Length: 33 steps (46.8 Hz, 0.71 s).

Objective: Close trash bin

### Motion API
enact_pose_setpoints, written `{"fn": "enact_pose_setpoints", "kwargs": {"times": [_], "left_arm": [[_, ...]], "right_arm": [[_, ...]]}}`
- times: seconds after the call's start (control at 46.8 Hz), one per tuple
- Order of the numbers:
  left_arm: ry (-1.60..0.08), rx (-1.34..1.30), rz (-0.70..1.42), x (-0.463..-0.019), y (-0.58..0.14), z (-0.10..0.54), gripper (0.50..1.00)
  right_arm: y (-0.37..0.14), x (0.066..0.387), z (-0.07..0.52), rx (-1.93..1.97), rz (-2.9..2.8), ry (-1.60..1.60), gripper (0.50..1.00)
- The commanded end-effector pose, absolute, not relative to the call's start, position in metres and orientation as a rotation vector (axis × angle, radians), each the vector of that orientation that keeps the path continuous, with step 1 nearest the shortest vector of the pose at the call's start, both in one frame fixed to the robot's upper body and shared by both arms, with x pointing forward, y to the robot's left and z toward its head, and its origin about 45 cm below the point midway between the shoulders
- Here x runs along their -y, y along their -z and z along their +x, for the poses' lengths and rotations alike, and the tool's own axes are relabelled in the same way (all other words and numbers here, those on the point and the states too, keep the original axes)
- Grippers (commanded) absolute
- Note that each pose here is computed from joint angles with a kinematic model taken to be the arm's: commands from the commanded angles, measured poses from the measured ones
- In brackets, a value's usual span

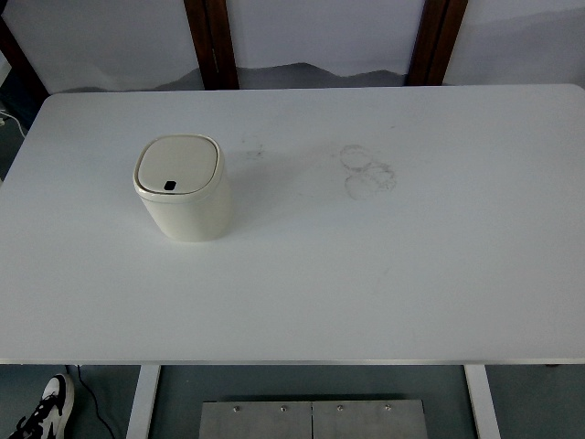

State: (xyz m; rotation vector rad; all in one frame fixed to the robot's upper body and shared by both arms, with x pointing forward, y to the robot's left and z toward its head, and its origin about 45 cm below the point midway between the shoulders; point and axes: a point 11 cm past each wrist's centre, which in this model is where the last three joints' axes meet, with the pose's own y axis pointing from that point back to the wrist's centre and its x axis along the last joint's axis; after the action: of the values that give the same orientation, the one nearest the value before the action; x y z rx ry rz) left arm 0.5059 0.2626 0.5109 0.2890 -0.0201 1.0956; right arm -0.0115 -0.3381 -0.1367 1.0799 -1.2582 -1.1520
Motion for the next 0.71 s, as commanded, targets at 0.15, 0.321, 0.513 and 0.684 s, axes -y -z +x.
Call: {"fn": "enact_pose_setpoints", "kwargs": {"times": [0.15,0.321,0.513,0.684], "left_arm": [[-1.147,0.026,0.066,-0.288,-0.509,0.514,1.0],[-1.205,-0.019,-0.061,-0.316,-0.491,0.518,1.0],[-1.235,-0.109,-0.147,-0.34,-0.47,0.515,1.0],[-1.26,-0.209,-0.231,-0.368,-0.443,0.509,1.0]], "right_arm": [[0.137,0.338,-0.012,1.258,1.08,1.152,0.995],[0.137,0.338,-0.012,1.258,1.08,1.152,0.995],[0.137,0.338,-0.012,1.258,1.08,1.152,0.995],[0.137,0.338,-0.012,1.259,1.079,1.151,0.995]]}}
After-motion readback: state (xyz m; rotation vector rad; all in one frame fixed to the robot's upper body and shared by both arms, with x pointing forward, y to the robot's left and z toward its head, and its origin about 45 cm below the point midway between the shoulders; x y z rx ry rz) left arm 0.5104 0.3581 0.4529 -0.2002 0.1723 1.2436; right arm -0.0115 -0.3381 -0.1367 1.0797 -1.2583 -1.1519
